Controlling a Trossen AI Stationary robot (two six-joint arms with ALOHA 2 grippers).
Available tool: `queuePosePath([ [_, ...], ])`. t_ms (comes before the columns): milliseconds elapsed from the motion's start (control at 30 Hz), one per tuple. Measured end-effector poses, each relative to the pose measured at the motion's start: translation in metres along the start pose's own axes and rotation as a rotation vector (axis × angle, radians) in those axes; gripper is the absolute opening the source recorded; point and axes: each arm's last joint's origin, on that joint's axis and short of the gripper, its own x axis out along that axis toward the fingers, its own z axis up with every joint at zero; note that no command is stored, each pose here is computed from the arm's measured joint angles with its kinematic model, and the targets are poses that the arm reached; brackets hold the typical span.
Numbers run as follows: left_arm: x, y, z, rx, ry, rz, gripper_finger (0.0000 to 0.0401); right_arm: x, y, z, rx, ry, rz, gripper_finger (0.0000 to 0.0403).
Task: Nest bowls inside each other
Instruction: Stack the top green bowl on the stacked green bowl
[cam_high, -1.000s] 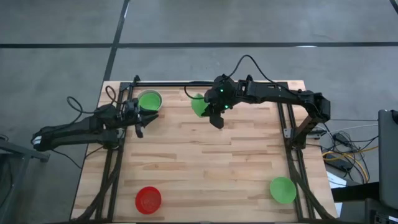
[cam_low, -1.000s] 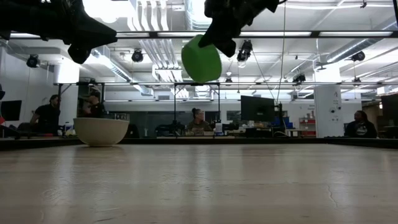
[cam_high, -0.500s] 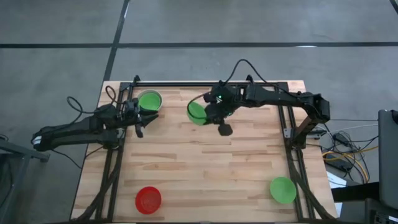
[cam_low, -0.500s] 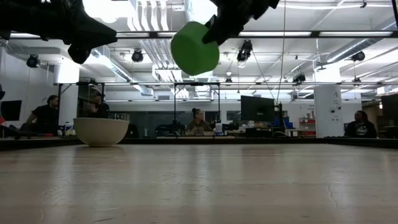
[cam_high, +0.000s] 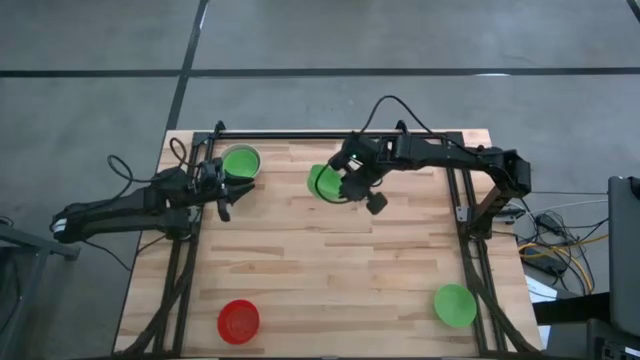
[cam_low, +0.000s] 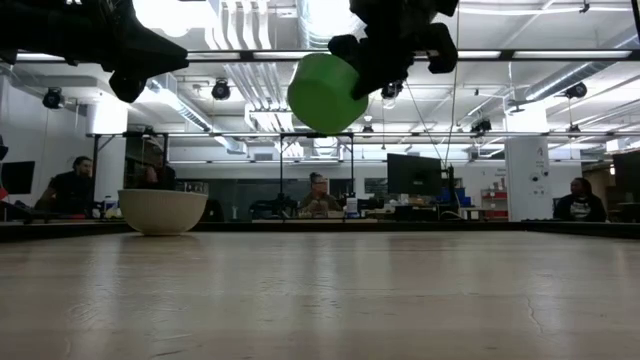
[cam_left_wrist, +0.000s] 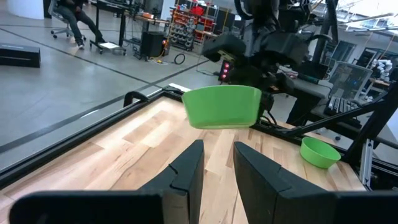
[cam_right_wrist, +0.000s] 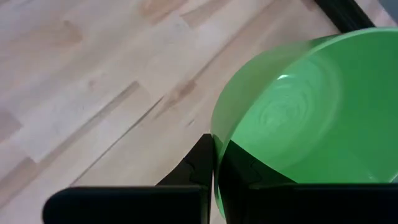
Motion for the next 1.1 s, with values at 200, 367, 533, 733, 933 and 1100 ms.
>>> queuePosePath([
  [200, 0.0, 0.0, 0.0, 0.0, 0.0, 0.0, 0.0092, -0.003, -0.002, 0.001, -0.105, 0.059, -0.044, 0.0008],
  [367, 0.0, 0.0, 0.0, 0.0, 0.001, 0.0, 0.0092, -0.007, -0.003, 0.003, -0.156, 0.095, -0.059, 0.0008],
  [533, 0.0, 0.0, 0.0, 0.0, 0.0, 0.0, 0.0092, -0.015, -0.004, 0.005, -0.211, 0.17, -0.066, 0.0008],
  [733, 0.0, 0.0, 0.0, 0.0, 0.0, 0.0, 0.0092, -0.022, -0.003, 0.006, -0.297, 0.206, -0.039, 0.0008],
  [933, 0.0, 0.0, 0.0, 0.0, 0.0, 0.001, 0.0092, -0.022, -0.001, 0.006, -0.311, 0.211, -0.021, 0.0008],
  [1100, 0.0, 0.0, 0.0, 0.0, 0.0, 0.0, 0.0092, -0.022, -0.003, 0.007, -0.32, 0.197, -0.039, 0.0008],
])
